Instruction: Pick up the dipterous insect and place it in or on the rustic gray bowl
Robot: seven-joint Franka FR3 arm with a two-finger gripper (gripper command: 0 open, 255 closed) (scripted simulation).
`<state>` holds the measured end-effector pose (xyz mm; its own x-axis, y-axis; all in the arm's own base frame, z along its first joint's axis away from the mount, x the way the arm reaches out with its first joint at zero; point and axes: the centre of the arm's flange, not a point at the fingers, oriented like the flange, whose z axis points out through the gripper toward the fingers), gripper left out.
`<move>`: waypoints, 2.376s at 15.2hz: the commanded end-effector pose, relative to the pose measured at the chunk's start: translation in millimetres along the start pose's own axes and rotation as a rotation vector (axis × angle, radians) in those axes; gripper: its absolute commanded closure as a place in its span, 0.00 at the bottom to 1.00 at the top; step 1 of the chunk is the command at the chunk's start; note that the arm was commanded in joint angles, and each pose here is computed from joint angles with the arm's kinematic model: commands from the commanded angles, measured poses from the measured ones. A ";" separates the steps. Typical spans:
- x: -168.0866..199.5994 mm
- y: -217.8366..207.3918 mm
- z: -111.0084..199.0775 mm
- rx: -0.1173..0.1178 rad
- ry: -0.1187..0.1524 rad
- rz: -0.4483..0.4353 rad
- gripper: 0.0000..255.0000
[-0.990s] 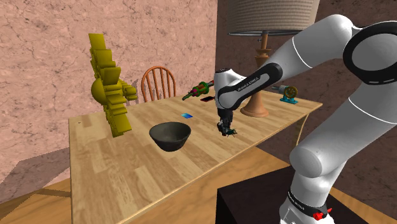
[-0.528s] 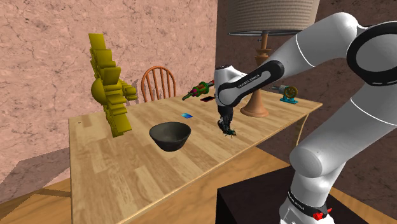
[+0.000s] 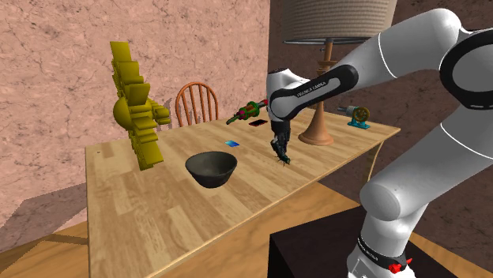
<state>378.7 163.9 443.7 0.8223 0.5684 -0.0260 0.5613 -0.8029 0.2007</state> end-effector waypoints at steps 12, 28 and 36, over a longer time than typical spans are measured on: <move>-1.8 12.5 -68.1 0.000 0.000 0.000 1.00; 44.4 -56.5 -126.5 0.000 0.000 0.000 1.00; 98.5 -145.4 -144.7 0.000 0.000 0.000 1.00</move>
<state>367.2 347.8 556.6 0.8212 0.5701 -0.0262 0.5629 -0.8016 0.2015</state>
